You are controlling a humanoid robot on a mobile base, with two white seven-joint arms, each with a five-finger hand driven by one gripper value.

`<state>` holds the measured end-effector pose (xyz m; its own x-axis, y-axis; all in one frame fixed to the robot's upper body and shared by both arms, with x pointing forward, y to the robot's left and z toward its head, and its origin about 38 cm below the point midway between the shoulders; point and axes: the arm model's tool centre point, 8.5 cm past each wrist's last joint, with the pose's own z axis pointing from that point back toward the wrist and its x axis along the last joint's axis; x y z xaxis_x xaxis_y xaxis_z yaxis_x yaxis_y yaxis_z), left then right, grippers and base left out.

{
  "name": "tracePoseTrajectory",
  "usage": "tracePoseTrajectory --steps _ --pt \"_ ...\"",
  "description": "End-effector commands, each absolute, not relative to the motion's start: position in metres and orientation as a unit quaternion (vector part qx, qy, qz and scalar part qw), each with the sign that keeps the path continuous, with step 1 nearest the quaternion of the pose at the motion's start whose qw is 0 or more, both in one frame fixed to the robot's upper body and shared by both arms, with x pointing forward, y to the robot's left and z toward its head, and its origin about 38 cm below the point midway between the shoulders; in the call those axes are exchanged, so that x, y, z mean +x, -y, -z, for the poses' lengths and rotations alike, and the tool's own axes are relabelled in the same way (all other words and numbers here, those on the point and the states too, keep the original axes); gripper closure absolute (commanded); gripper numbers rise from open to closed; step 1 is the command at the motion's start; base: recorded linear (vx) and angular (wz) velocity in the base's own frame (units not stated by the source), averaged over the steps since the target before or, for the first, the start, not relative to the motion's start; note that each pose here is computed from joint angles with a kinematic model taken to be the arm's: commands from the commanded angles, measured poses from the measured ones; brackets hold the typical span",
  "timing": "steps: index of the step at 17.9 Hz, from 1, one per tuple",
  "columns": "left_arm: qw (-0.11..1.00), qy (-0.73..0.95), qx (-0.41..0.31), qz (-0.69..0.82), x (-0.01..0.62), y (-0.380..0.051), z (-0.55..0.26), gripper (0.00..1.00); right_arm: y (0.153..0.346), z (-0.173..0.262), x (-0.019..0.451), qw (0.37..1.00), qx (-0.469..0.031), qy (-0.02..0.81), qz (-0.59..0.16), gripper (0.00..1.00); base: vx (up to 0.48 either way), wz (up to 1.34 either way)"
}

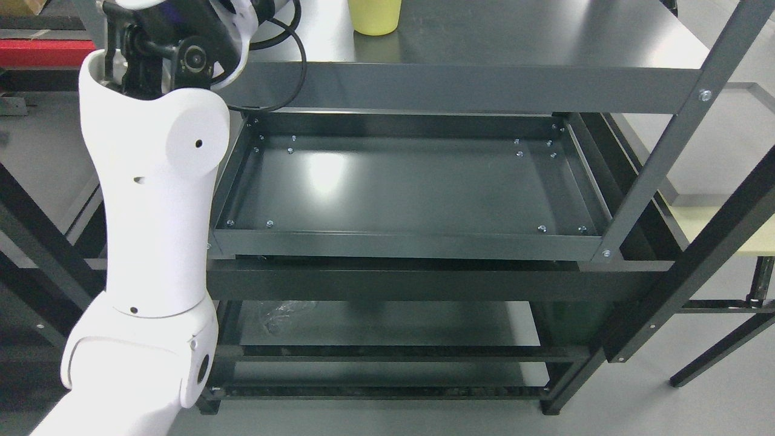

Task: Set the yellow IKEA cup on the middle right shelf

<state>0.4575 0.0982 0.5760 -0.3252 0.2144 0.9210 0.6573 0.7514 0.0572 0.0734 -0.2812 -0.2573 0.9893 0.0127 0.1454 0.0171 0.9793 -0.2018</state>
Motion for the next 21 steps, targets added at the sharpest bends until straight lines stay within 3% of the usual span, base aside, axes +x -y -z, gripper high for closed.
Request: tracePoseTrajectory --steps 1,9,15,17,21 --pt "0.448 0.714 -0.413 0.344 0.402 -0.065 -0.569 0.02 0.291 0.257 0.064 0.992 -0.108 0.066 0.004 0.01 0.0 0.0" --pt "0.496 0.557 -0.479 0.464 0.378 0.008 -0.433 0.01 0.291 0.257 0.064 0.992 -0.108 0.066 0.004 0.01 0.0 0.0" --pt "0.561 0.47 -0.5 0.463 0.365 0.034 -0.332 0.01 0.291 0.257 0.064 0.992 -0.108 0.066 0.004 0.01 0.0 0.0" --pt "0.589 0.487 -0.464 0.446 0.375 0.029 -0.302 0.01 0.291 0.257 0.064 0.992 -0.108 0.066 0.004 0.01 0.0 0.0" --pt "0.584 0.642 -0.304 0.392 0.428 -0.006 -0.217 0.01 0.291 0.257 0.064 0.992 -0.108 0.066 0.004 0.0 0.0 0.0"
